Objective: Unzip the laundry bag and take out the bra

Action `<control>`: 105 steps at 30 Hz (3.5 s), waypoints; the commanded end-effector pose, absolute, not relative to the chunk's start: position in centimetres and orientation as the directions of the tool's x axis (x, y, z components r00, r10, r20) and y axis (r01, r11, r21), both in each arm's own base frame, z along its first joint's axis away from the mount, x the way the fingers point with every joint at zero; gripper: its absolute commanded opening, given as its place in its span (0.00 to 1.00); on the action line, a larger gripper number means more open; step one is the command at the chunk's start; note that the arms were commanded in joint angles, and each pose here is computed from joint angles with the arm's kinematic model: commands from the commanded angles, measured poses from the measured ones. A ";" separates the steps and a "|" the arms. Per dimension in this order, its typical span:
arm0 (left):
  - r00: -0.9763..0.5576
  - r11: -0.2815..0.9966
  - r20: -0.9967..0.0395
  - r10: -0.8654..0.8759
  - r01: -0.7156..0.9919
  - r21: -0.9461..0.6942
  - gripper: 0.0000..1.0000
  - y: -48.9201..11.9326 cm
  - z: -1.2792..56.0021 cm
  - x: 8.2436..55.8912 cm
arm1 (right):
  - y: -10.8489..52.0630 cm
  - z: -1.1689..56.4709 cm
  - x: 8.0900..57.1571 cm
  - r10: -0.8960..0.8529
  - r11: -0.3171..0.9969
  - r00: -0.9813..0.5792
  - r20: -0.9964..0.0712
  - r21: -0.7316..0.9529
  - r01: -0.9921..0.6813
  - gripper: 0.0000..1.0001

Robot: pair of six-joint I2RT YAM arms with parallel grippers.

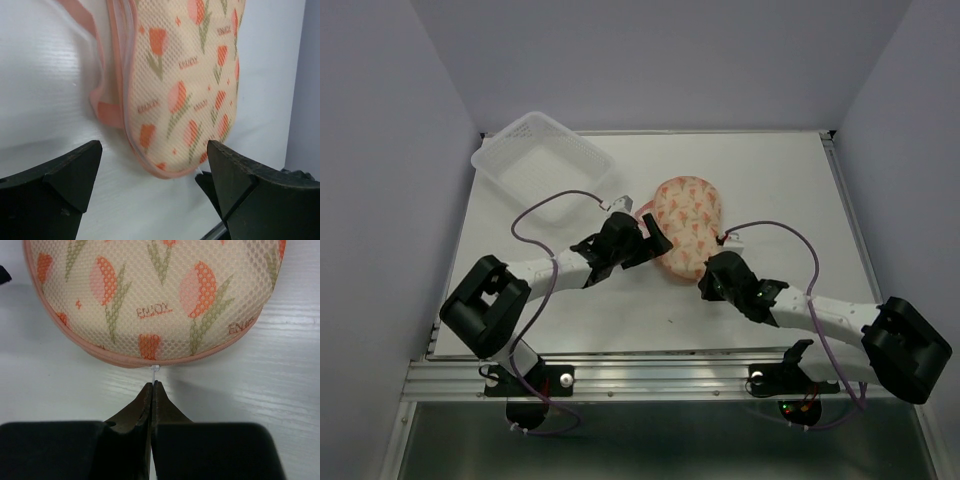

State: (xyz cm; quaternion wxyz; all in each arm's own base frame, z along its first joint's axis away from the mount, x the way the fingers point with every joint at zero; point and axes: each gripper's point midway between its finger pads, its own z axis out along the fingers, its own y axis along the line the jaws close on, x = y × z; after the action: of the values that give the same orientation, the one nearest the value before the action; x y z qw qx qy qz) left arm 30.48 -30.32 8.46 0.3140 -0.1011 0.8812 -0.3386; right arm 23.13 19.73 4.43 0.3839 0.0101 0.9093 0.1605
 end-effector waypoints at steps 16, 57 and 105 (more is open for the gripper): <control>-0.768 0.642 -0.385 -0.511 -0.044 -0.765 0.93 -36.6 7.7 28.1 | 23.2 7.0 25.1 0.190 0.901 -0.662 -0.725 0.396 -0.176 0.01; -0.788 0.653 -0.424 -0.447 0.037 -0.757 0.99 -32.0 9.6 28.7 | 21.3 7.0 24.2 0.206 0.913 -0.653 -0.729 0.383 -0.140 0.01; -0.752 0.609 -0.467 -0.464 0.111 -0.785 0.99 -36.7 14.8 25.9 | 17.5 21.7 29.7 0.150 0.982 -0.431 -0.890 0.184 -0.038 1.00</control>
State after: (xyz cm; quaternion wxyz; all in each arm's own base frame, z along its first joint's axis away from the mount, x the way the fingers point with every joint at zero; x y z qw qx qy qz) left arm 24.49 -37.51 9.14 0.2657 -0.1231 0.8563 -0.4254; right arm 28.27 17.82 17.35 0.4975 0.0204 0.8608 0.1058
